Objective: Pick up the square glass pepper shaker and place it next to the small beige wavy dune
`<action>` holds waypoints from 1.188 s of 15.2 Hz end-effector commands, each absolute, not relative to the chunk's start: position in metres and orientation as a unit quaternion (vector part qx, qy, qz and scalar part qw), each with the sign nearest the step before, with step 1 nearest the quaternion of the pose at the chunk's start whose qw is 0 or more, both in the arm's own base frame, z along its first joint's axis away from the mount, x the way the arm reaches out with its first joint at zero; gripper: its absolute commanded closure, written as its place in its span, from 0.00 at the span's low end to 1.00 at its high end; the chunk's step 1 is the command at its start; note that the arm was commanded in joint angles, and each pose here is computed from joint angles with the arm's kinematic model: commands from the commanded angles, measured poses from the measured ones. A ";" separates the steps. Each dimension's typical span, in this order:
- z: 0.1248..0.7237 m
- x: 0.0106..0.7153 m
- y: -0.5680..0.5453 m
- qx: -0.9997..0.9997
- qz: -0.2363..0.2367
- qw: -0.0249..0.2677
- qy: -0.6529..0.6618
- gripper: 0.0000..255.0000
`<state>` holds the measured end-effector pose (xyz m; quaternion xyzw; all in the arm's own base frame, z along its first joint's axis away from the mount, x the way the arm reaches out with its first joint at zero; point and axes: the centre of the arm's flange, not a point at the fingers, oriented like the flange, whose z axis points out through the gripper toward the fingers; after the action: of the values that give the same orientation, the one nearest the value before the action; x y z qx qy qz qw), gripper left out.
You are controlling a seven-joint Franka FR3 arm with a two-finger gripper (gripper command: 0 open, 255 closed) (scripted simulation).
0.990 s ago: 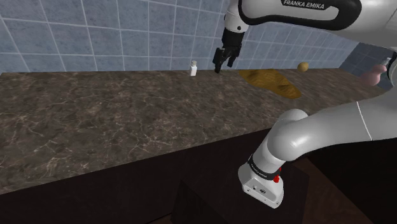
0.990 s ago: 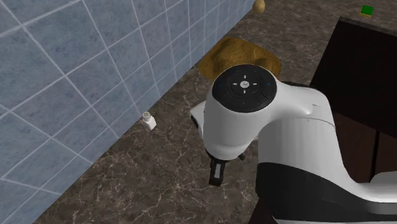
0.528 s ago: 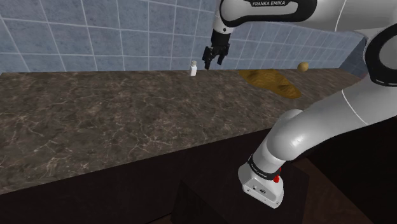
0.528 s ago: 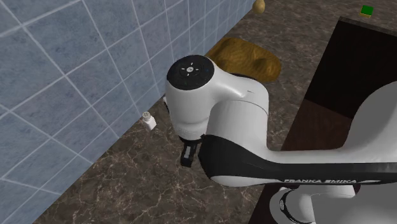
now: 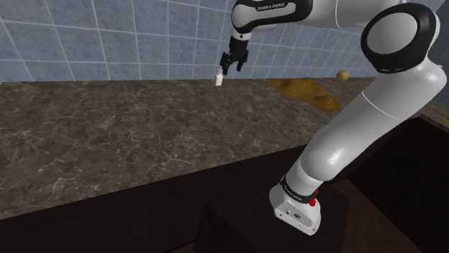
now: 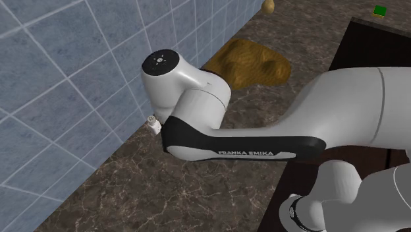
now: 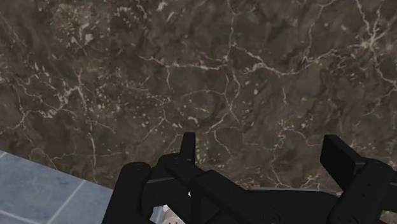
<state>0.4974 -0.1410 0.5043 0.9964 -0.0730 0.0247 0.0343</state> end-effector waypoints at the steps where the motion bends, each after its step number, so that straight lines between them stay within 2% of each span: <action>1: 0.498 0.518 -0.153 0.996 0.028 0.033 -0.077 0.00; 13: 0.450 0.637 -0.241 0.994 0.042 0.022 -0.103 0.00; 18: 0.427 0.645 -0.247 0.993 0.042 0.022 -0.104 0.00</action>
<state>0.6436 -0.2472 0.4317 0.9935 -0.1037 0.0420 0.0217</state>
